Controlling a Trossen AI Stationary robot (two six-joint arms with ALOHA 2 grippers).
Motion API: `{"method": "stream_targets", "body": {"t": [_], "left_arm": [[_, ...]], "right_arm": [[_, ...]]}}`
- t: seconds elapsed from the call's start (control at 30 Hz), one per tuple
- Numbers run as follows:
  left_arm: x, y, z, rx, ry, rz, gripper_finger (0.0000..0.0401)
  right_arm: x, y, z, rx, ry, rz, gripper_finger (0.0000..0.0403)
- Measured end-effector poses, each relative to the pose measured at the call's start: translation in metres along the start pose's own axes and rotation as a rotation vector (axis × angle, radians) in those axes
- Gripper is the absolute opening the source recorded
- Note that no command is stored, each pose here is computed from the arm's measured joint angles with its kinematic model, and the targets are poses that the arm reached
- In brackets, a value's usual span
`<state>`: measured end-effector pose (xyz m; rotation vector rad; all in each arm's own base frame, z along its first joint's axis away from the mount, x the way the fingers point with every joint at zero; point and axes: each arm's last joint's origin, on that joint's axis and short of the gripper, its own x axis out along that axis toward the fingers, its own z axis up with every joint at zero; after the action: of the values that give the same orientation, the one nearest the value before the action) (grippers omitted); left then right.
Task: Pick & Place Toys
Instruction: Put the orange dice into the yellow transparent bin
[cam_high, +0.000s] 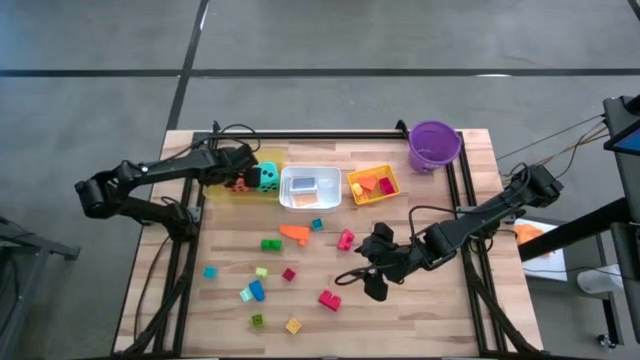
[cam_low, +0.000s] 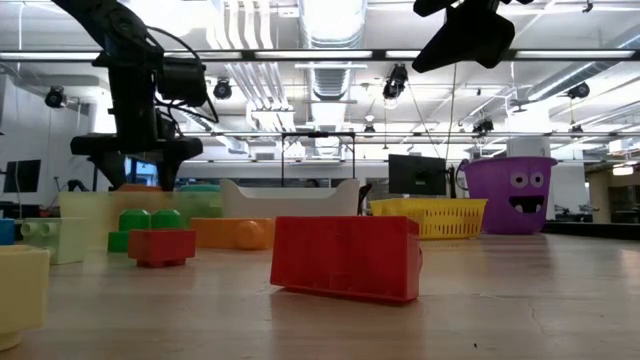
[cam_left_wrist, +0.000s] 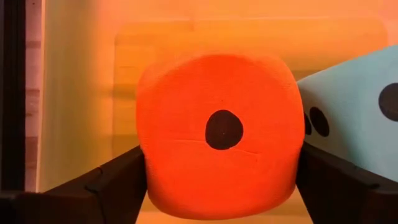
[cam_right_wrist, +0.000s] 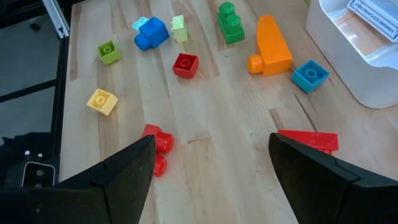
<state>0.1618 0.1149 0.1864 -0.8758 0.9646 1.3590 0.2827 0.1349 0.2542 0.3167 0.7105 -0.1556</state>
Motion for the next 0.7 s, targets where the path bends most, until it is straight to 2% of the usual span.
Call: {"method": "stream_targets", "body": {"t": [0.13, 0.4, 0.7], "left_arm": [[-0.0006, -0.0004, 0.0002, 0.004, 0.006, -0.007, 0.035], [-0.0007, -0.0012, -0.0004, 0.0, 0.043, -0.038, 0.0395], [-0.0009, -0.0015, -0.0008, -0.011, 0.059, -0.048, 0.0395]], "right_arm": [[0.0, 0.0, 0.0, 0.0, 0.0, 0.0, 0.0308], [0.0, 0.0, 0.0, -0.002, 0.0, 0.0, 0.0308], [0.0, 0.0, 0.0, -0.001, 0.0, 0.0, 0.0308]]}}
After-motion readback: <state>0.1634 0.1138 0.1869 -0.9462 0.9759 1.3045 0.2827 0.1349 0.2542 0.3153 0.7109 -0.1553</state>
